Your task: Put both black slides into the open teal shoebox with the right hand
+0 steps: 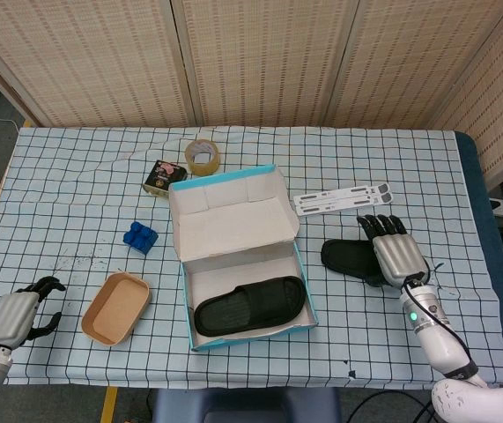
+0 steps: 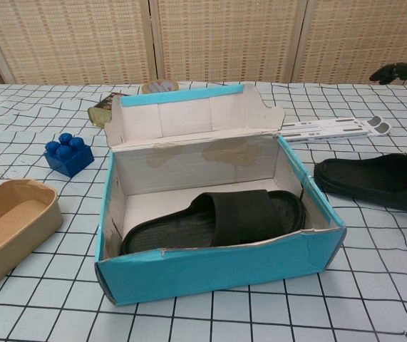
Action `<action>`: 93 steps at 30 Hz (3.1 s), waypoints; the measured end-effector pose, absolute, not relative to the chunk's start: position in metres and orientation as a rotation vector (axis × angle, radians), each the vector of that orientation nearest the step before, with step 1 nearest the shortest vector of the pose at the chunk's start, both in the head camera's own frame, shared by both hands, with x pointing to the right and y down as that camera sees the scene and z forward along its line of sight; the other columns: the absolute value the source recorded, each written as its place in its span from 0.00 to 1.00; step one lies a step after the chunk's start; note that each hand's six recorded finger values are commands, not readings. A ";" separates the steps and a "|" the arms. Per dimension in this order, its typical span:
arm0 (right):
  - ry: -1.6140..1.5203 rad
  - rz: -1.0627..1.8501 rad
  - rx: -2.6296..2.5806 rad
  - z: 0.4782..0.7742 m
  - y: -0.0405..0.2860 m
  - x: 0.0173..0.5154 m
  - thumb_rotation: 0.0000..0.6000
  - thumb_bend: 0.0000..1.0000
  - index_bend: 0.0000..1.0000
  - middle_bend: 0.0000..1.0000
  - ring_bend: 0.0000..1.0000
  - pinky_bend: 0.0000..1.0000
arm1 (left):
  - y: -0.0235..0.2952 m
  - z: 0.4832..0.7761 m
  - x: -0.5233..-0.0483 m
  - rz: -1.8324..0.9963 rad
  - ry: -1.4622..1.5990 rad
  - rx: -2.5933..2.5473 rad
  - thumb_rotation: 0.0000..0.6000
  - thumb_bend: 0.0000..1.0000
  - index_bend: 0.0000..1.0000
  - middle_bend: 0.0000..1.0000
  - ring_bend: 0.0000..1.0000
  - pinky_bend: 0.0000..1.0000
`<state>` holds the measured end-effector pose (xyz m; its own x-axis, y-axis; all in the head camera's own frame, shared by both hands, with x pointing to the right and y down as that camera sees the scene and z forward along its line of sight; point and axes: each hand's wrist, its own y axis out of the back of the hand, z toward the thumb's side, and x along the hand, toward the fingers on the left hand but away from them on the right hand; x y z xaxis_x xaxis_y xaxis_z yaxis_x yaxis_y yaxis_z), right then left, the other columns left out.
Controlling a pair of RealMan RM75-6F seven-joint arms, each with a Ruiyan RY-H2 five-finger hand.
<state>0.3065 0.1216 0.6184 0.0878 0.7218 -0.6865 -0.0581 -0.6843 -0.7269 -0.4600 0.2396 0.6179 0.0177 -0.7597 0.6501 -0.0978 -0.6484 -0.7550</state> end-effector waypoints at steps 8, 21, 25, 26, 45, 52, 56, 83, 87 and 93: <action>-0.646 1.787 -1.765 0.653 0.122 0.353 1.00 0.00 0.03 0.05 0.00 0.00 | 0.240 0.620 -0.461 -1.691 0.870 -1.789 1.00 0.39 0.31 0.20 0.33 0.42; -0.730 1.846 -1.930 0.702 0.126 0.363 1.00 0.00 0.04 0.05 0.00 0.00 | 0.240 0.620 -0.461 -1.692 0.865 -1.790 1.00 0.39 0.31 0.20 0.33 0.42; -0.712 1.868 -1.943 0.714 0.129 0.364 1.00 0.00 0.04 0.05 0.00 0.00 | 0.240 0.619 -0.461 -1.690 0.871 -1.789 1.00 0.39 0.31 0.20 0.33 0.42; -0.709 1.873 -1.945 0.716 0.130 0.365 1.00 0.00 0.04 0.05 0.00 0.00 | 0.240 0.619 -0.461 -1.688 0.872 -1.790 1.00 0.39 0.31 0.20 0.33 0.42; -0.717 1.881 -1.877 0.739 0.137 0.369 1.00 0.00 0.37 0.38 0.23 0.30 | 0.240 0.619 -0.461 -1.688 0.867 -1.789 1.00 0.39 0.31 0.20 0.33 0.42; -0.762 1.849 -1.823 0.733 0.132 0.370 1.00 0.00 0.53 0.50 0.36 0.41 | 0.240 0.619 -0.461 -1.689 0.867 -1.790 1.00 0.39 0.31 0.20 0.33 0.42; -0.802 1.800 -1.746 0.720 0.126 0.370 1.00 0.00 0.56 0.52 0.38 0.43 | 0.240 0.620 -0.461 -1.690 0.864 -1.790 1.00 0.39 0.31 0.20 0.33 0.42; -0.863 0.971 -1.596 0.600 0.167 0.212 1.00 0.00 0.61 0.57 0.42 0.47 | 0.240 0.622 -0.461 -1.698 0.860 -1.799 1.00 0.39 0.31 0.20 0.33 0.42; -0.855 0.919 -1.612 0.608 0.162 0.181 1.00 0.00 0.62 0.57 0.42 0.47 | 0.240 0.621 -0.462 -1.698 0.866 -1.799 1.00 0.39 0.31 0.20 0.33 0.42; -0.866 0.866 -1.608 0.623 0.151 0.141 1.00 0.00 0.63 0.58 0.43 0.47 | 0.239 0.620 -0.462 -1.692 0.871 -1.802 1.00 0.39 0.31 0.20 0.33 0.42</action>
<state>0.1411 0.1510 0.6230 0.4731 0.8750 -0.1033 0.1039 -0.1719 -0.9796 -0.4625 0.2395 0.6201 0.0154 -0.7482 0.6632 -0.1053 -0.6608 -0.7431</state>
